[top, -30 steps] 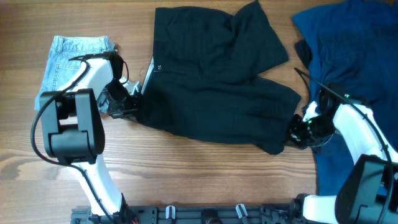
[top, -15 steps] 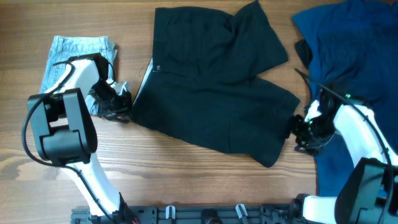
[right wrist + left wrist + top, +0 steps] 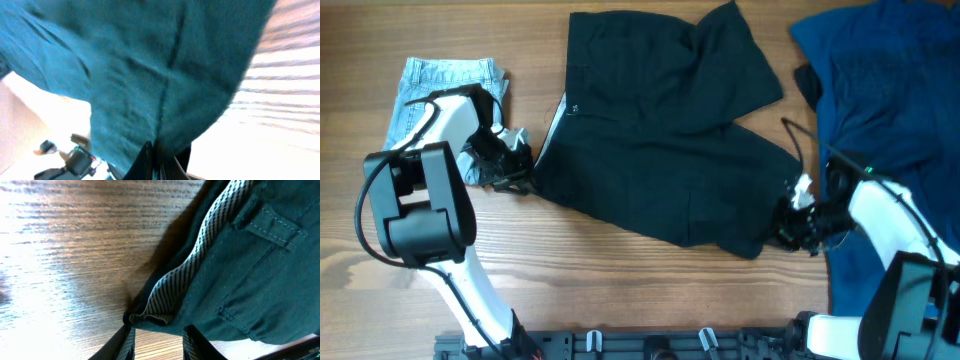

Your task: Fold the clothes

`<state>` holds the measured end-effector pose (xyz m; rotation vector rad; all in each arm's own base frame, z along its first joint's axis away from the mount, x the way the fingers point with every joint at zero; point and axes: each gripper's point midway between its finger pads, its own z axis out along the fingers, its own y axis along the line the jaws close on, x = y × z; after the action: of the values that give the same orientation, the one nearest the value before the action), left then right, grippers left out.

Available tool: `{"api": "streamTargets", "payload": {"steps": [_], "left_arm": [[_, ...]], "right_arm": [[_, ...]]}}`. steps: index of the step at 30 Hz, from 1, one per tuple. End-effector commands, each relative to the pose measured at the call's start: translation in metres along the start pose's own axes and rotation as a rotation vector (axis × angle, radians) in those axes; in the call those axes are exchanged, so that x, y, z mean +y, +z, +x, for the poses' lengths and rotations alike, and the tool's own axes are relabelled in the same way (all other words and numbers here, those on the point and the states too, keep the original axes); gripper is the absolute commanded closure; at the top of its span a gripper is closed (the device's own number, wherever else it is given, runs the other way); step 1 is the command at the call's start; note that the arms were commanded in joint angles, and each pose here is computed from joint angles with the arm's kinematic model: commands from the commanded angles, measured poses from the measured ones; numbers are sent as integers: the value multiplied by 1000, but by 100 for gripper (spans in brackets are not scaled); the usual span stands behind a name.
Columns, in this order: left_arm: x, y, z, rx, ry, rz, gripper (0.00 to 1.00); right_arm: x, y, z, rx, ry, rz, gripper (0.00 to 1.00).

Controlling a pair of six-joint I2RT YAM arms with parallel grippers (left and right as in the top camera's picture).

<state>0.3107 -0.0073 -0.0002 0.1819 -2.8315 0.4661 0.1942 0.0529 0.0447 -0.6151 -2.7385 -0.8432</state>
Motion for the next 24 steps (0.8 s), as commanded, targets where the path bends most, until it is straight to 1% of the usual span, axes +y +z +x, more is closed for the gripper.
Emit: {"api": "streamTargets", "payload": {"steps": [1, 4, 6, 8, 9, 11, 12, 14, 15, 16, 17, 19, 21, 22, 23, 24], "left_arm": [[-3, -6, -7, -31, 6, 27, 70], [-3, -6, -7, -31, 6, 27, 70], [-2, -6, -6, -30, 6, 20, 71], [0, -6, -4, -21, 3, 7, 76], [0, -6, -4, -19, 2, 5, 76], [0, -6, -4, -18, 2, 7, 71], [-2, -6, -3, -16, 1, 20, 66], [-8, -6, -4, -20, 14, 55, 51], [-11, -6, -5, -27, 38, 74, 46], [-13, -7, -8, -37, 41, 84, 43], [-15, -7, -9, -42, 44, 95, 43], [-15, -7, -10, -49, 46, 97, 49], [-15, -7, -13, -59, 50, 97, 55], [-15, -7, -14, -62, 51, 96, 57], [-15, -7, -14, -63, 51, 97, 59], [-15, -7, -14, -63, 51, 97, 60]], "right_arm": [[-7, -43, -20, -82, -30, 200, 96], [-15, -60, -22, -101, 10, 297, 96], [-17, -59, -21, -99, 19, 306, 96], [-22, -60, -22, -112, 60, 328, 96], [-22, -59, -21, -108, 69, 326, 95], [-21, -51, -15, -81, 77, 295, 49], [-18, -42, -12, -65, 80, 253, 44], [-13, -22, -6, -34, 94, 159, 39], [-14, -12, -3, -24, 113, 125, 38], [-18, -1, 2, -11, 129, 104, 36], [-22, 9, 6, -3, 145, 93, 34], [-15, 25, 10, 6, 92, -11, 34], [-2, 37, 12, -2, 32, -141, 39], [1, 43, 13, -8, 26, -189, 47], [3, 47, 13, -15, 15, -227, 60], [7, 50, 15, -15, 14, -263, 71]]}}
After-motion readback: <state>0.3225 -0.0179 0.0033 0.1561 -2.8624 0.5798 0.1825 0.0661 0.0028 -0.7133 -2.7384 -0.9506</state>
